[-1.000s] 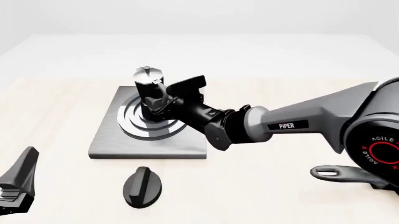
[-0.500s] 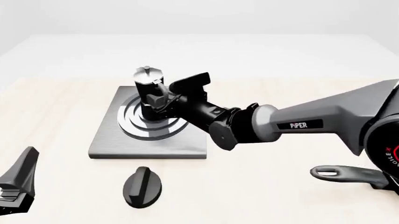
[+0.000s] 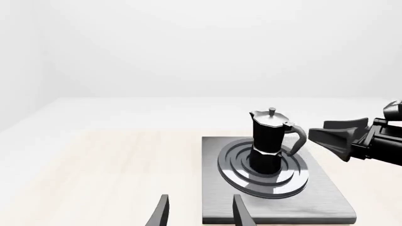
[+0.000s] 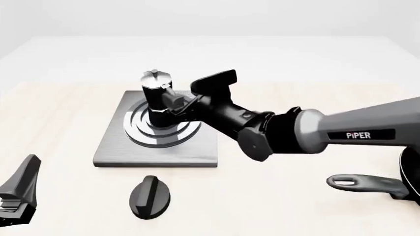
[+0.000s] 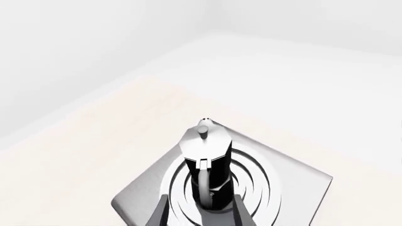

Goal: Put the moka pot on the stove.

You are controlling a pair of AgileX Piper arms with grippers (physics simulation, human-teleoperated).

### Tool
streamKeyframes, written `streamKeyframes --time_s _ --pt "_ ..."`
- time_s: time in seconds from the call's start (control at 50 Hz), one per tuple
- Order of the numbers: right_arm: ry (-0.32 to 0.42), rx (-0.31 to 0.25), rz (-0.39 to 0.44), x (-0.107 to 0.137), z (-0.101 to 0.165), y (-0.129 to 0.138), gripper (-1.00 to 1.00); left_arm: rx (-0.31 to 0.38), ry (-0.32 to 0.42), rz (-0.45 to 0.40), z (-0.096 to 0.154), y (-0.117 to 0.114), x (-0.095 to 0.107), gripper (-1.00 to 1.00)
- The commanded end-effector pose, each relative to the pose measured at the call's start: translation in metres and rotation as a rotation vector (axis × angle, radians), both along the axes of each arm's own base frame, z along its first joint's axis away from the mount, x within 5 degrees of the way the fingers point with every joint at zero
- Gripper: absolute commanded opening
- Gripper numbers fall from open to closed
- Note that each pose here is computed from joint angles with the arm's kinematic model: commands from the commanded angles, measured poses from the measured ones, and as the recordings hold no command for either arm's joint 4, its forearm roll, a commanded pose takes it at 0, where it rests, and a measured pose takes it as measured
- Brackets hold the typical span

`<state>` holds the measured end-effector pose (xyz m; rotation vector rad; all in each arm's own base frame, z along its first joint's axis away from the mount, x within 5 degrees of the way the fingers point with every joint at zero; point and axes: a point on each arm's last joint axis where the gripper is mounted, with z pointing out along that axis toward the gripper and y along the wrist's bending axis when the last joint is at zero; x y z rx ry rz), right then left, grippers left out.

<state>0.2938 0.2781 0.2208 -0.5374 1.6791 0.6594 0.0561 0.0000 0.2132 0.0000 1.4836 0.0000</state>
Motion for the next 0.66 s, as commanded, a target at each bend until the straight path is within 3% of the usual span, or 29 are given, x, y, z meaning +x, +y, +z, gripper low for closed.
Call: streamKeyframes --time_s 0.02,0.66 --pt "-0.024 0.019 -0.007 -0.012 0.014 -0.015 1.0 0.0 0.0 0.0 0.0 0.0 0.0 1.0" --pt "-0.096 0.067 -0.046 -0.042 0.044 -0.061 1.0 0.0 0.0 0.0 0.0 0.0 0.0 1.0"
